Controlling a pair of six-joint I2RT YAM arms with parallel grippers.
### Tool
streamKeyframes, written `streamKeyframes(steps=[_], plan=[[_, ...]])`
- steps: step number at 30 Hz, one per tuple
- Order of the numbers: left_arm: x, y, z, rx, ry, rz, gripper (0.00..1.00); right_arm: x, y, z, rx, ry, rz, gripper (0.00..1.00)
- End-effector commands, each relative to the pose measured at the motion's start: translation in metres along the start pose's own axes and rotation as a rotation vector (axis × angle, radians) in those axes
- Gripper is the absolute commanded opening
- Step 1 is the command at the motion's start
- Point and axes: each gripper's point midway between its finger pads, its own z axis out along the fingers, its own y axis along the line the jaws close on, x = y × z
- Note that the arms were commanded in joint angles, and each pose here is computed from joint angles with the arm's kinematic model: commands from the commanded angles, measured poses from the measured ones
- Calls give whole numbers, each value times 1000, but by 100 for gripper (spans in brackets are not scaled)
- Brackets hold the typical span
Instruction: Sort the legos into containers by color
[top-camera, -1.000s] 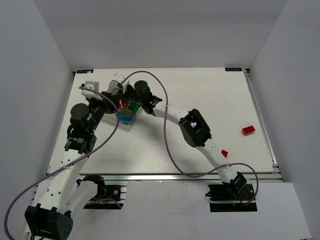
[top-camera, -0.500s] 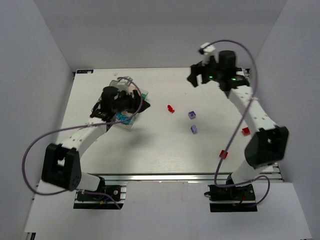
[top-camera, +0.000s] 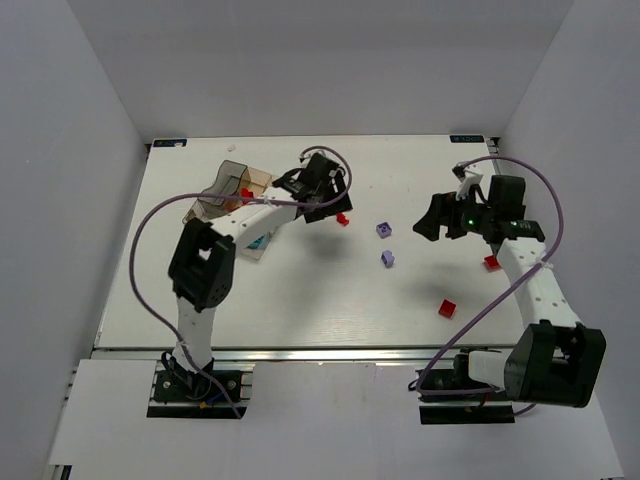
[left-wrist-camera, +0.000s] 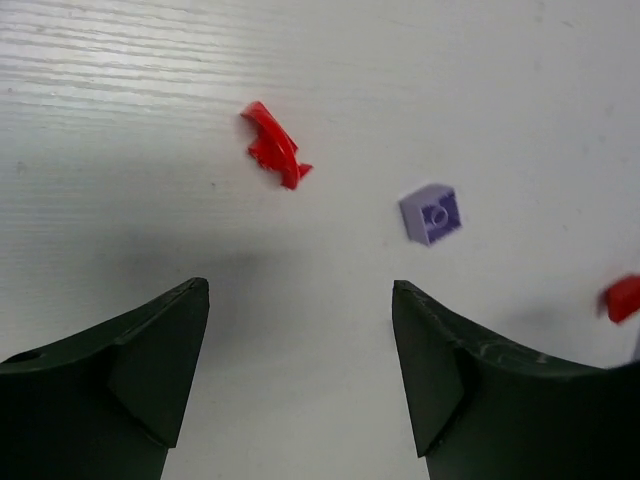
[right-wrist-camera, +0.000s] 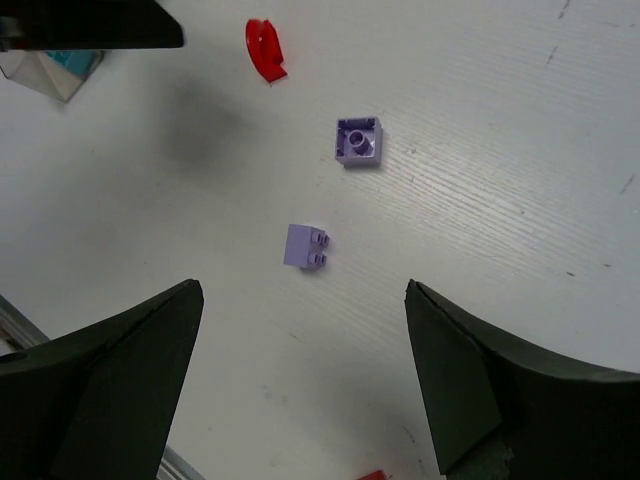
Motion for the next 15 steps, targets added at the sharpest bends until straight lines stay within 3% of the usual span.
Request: streamKeyframes(steps=[1, 5, 15], plan=[[-8, 21, 6, -259, -33, -82, 83, -40, 9, -26, -12, -141, -47, 87], [-19, 1, 31, -313, -45, -90, 82, -35, 7, -33, -10, -158, -42, 86], [-11, 12, 74, -358, -65, -121, 77, -35, -2, -46, 4, -192, -34, 85]])
